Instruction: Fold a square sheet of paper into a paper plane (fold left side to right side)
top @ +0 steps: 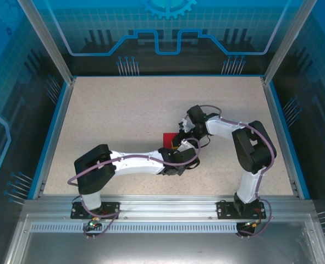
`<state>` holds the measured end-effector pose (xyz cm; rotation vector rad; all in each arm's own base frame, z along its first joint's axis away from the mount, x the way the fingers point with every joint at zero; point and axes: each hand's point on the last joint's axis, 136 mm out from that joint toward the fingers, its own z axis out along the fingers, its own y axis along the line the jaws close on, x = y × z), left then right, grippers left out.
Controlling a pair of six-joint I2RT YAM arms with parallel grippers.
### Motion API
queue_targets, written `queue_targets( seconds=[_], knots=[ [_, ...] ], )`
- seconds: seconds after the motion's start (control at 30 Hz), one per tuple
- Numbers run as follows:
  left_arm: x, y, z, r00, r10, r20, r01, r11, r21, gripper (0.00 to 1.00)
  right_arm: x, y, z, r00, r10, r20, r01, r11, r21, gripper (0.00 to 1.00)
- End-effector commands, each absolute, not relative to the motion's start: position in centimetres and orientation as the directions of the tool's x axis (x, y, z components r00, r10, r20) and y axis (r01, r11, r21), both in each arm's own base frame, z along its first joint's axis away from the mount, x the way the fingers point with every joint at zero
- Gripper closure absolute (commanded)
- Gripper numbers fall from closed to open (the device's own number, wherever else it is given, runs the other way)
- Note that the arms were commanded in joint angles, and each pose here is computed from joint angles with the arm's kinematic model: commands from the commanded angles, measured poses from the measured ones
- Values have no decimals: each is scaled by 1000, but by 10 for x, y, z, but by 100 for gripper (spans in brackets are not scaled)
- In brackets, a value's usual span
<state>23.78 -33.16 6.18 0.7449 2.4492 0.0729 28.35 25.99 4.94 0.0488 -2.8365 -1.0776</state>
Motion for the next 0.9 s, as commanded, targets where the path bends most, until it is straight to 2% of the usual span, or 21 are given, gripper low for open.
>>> queue_targets(
  seconds=[0.0,0.23,0.33,0.4,0.43,0.53,0.63,0.87],
  knots=[
    [233,-337,73,-692,487,-533,488,860,152,95,292,250,76,-998,-52,16,-28,748,664,50],
    [226,-342,74,-718,444,-536,507,861,35,97,304,214,111,-995,45,-85,-25,735,678,28],
    [227,-340,75,-731,423,-535,500,866,1,97,306,192,120,-988,103,-112,-4,720,694,23],
    [228,-337,76,-744,401,-534,488,873,-25,97,302,178,120,-985,123,-125,2,720,694,23],
    [229,-336,76,-755,384,-531,478,877,-46,97,299,170,117,-983,132,-128,8,727,686,24],
    [232,-330,75,-798,325,-507,436,893,-114,97,285,161,105,-984,130,-125,11,735,677,49],
    [235,-325,72,-831,281,-480,402,900,-169,97,265,171,87,-992,108,-66,28,695,718,66],
    [238,-313,70,-867,208,-453,346,905,-246,96,233,208,52,-1000,20,-11,6,712,702,80]
  ],
)
